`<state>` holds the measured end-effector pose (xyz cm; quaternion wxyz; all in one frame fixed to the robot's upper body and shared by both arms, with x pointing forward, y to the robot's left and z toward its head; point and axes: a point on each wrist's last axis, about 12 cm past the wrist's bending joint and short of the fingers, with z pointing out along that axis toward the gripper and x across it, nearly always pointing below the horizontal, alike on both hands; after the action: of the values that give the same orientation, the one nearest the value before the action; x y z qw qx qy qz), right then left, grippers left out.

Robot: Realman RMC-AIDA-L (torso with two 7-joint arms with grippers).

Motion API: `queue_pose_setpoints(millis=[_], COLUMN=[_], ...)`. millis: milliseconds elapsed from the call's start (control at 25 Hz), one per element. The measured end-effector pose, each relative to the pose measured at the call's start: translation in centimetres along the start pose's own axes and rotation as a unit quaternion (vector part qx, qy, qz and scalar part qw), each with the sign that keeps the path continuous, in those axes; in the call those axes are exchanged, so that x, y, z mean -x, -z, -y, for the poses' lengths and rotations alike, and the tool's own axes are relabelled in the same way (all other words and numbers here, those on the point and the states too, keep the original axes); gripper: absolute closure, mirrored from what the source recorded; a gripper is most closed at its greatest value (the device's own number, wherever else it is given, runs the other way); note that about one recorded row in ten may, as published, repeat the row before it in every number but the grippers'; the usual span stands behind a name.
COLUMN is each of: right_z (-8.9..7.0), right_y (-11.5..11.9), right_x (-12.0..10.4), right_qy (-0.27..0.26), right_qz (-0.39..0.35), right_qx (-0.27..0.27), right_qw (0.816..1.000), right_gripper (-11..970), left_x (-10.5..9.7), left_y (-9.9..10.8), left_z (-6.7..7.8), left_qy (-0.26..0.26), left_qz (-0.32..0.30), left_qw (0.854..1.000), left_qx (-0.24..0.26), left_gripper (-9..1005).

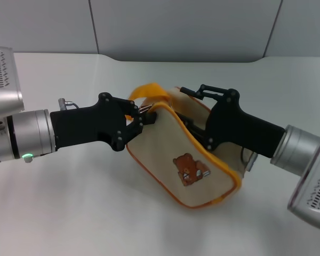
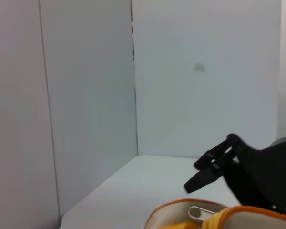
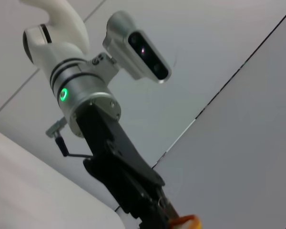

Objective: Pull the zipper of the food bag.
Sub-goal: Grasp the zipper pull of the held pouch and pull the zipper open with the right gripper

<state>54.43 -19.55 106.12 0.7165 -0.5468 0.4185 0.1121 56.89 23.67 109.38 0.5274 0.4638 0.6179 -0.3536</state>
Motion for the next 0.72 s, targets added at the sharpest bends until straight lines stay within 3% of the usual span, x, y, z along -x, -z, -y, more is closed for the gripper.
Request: queue_pose_setpoints(millis=[720], right_z=[-0.07], right_y=[-0.47], right_x=[0.02], right_qy=[0.002], right_qz=[0.0], right_qx=[0.012], right_qw=[1.0], right_gripper=[606], left_x=[0.46], left_y=[-0.09], left_z=[-0.1], left_qy=[-0.011], left_qz=[0.006], left_qw=[1.0], left_qx=[-0.002], left_gripper=[912])
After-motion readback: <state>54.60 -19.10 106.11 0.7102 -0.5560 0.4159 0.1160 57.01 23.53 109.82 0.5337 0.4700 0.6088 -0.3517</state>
